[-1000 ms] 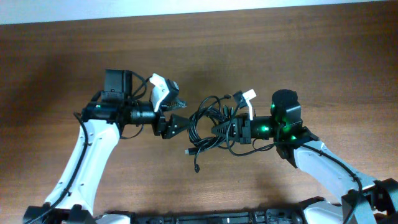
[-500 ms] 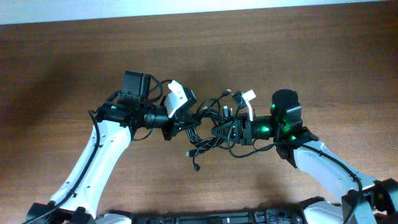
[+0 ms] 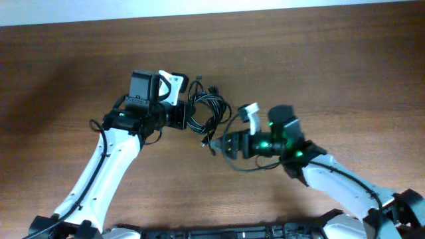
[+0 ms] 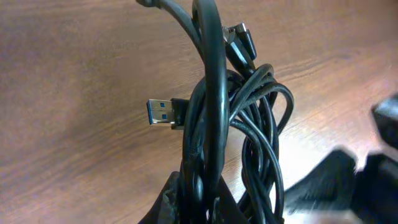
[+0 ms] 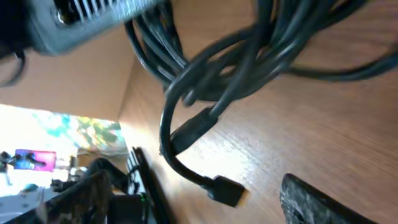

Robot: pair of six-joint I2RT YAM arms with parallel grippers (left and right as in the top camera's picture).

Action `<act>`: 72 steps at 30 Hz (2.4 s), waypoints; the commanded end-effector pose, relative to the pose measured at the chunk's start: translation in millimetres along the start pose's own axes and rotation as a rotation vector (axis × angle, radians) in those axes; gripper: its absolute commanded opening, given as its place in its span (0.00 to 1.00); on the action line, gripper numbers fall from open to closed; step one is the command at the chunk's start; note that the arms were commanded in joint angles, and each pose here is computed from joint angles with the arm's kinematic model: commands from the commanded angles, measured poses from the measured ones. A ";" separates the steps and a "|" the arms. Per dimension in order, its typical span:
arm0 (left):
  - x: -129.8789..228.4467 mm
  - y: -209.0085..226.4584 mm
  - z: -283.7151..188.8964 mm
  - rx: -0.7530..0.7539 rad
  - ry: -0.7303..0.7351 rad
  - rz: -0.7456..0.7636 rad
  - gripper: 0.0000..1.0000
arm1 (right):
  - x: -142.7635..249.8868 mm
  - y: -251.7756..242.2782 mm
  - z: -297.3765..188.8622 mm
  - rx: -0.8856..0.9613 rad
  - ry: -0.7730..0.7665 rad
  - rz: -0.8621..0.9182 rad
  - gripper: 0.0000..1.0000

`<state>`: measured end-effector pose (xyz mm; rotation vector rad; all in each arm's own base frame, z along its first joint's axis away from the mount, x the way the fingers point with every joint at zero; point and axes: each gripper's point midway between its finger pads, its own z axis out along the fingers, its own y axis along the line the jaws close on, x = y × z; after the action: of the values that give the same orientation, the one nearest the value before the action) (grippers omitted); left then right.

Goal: Untangle cables

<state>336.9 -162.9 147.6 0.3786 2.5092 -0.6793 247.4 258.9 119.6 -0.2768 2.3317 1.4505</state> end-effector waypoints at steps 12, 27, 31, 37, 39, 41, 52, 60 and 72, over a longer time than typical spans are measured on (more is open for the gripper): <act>-2.4 4.5 2.4 -0.069 -0.013 -0.098 0.00 | 18.7 9.9 20.9 0.073 0.013 -0.059 0.04; 21.0 -91.8 3.7 0.351 0.033 0.392 0.00 | -83.2 -3.6 -31.3 0.026 -0.350 0.072 0.04; 19.1 -92.9 3.9 0.351 0.036 0.328 0.00 | -83.7 -31.4 -34.5 0.154 -0.393 0.134 0.04; 24.8 -112.8 -1.2 0.448 0.070 0.238 0.00 | -76.9 -39.1 -27.5 0.229 -0.405 0.148 0.05; 18.0 -114.4 0.1 0.438 0.060 0.164 0.00 | -66.1 -31.7 -16.5 0.226 -0.370 0.131 0.11; 4.2 -93.3 6.0 0.322 0.027 0.036 0.00 | -50.6 -36.5 -9.6 0.264 -0.322 0.149 0.37; -14.6 10.1 -16.6 0.125 -0.044 -0.324 0.00 | -71.0 -57.3 -49.4 0.234 -0.358 0.243 0.68; -13.6 -23.0 -23.3 0.316 -0.009 -0.308 0.00 | -52.7 -64.3 -23.1 0.319 -0.311 0.176 0.67; -4.9 -85.3 -58.8 0.731 -0.021 -0.007 0.00 | -37.6 -169.9 -97.0 0.630 -0.379 0.500 0.69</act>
<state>289.4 -201.1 211.8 0.4921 2.2606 -1.5684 324.3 112.7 38.4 0.6537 2.4476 0.6909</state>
